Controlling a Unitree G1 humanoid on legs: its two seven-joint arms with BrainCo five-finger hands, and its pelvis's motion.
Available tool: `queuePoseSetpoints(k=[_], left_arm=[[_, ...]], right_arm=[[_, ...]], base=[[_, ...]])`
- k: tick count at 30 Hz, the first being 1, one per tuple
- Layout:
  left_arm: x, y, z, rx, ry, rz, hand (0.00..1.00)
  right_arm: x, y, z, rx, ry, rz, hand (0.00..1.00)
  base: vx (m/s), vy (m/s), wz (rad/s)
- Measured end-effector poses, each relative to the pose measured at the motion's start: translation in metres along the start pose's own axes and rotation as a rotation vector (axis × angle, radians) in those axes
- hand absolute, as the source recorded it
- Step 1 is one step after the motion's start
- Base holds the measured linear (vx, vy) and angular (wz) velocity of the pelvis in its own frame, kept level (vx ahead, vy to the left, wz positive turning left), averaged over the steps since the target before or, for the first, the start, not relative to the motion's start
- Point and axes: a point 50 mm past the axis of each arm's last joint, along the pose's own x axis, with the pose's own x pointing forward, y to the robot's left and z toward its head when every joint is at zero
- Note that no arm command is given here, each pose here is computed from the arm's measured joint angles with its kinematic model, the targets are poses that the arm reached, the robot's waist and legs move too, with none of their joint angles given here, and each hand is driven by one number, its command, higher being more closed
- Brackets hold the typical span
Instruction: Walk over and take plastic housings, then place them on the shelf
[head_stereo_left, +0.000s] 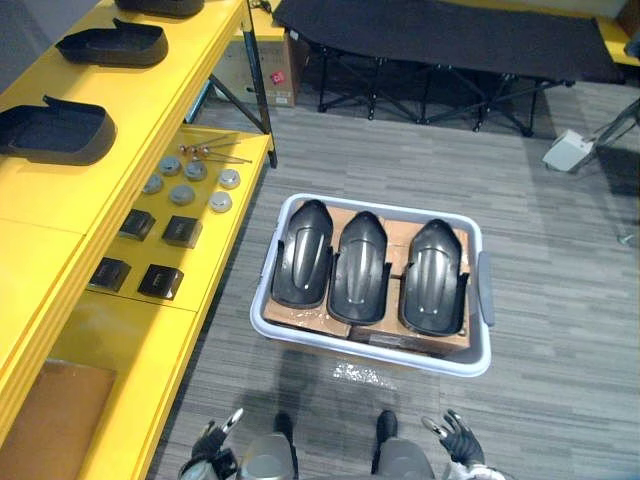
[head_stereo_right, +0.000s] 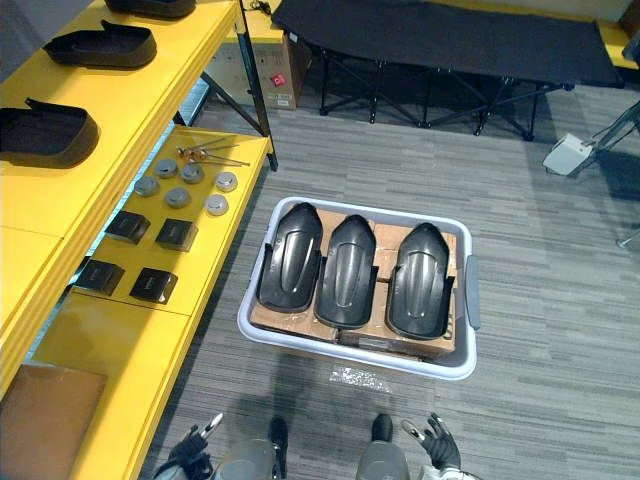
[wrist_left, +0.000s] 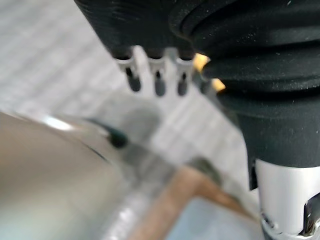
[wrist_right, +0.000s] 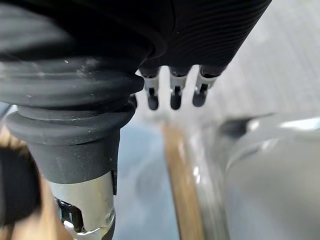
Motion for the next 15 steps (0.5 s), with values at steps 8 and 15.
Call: queuePoseSetpoints(k=[8,15], left_arm=[[0.000,0.000,-0.006,0.084,0.021,0.011,0.00],[0.000,0.013,0.001,0.119,-0.021,0.073,0.00]], right_arm=[[-0.002,0.143,0.142,-0.377,-0.641,0.746,0.00],[0.009,0.070,0.257,-0.147,-0.926,0.131,0.00]], base=[[0.05,-0.031,0.21],[-0.11,0.037,-0.14]])
